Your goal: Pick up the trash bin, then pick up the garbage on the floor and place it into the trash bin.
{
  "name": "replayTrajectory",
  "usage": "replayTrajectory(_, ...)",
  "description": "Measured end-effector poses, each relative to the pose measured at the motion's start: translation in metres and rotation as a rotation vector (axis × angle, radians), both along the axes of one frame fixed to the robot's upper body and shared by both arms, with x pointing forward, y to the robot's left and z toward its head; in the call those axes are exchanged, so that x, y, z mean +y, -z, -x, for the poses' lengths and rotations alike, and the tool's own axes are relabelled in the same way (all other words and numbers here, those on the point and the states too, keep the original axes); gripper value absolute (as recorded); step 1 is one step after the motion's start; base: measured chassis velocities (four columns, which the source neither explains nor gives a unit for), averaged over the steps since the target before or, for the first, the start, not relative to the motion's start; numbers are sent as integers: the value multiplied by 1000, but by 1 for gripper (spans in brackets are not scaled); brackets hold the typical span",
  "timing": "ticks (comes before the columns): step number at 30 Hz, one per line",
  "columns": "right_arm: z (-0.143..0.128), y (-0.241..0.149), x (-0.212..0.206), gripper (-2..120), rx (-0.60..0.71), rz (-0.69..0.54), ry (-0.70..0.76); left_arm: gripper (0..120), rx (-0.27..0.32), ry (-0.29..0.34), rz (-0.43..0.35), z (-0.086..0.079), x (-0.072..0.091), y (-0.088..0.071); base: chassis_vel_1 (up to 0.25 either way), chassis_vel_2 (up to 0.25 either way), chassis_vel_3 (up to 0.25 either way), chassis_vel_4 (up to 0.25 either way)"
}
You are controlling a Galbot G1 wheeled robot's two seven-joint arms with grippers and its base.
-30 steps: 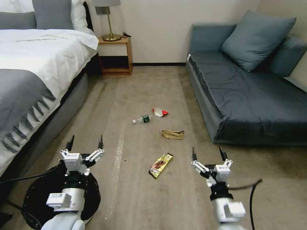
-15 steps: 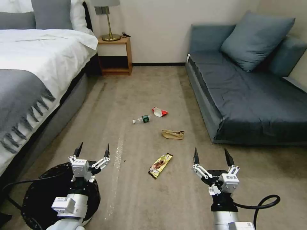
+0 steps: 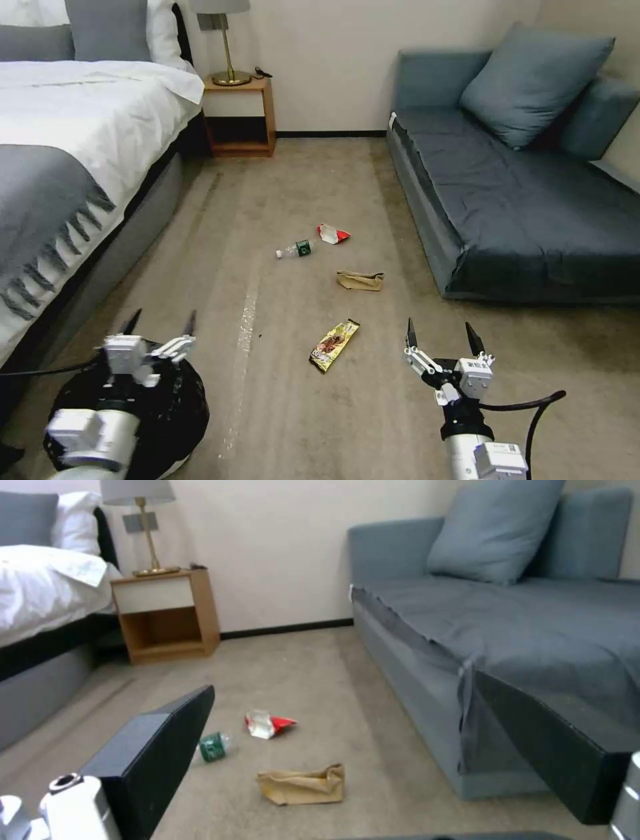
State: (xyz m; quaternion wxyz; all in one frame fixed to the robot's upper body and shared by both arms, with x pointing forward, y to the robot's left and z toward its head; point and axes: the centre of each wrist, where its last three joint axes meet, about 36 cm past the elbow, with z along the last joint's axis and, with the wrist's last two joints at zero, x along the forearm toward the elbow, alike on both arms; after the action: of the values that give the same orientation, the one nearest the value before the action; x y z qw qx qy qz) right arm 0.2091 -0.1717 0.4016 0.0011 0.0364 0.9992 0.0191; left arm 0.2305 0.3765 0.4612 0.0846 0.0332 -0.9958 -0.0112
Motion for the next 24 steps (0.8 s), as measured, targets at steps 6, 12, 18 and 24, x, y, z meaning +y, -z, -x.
replayTrajectory(6, -5, 8, -1, 100, 13, -4, 13, 100, 170, -49, -99, -7, 71, -23, 0, 0, 0, 0)
replayTrajectory(12, -9, 13, -2, 100, 23, -10, 27, 100, 437, -58, -126, 4, 109, -37, 0, 0, 0, 0)
replayTrajectory(18, -11, 15, -3, 100, 31, -10, 32, 100, 589, -44, -39, 1, 127, -36, 0, 0, 0, 0)
replayTrajectory(24, -10, 16, -7, 100, 40, 4, 38, 100, 642, -28, -1, -19, 137, -18, 0, 0, 0, 0)
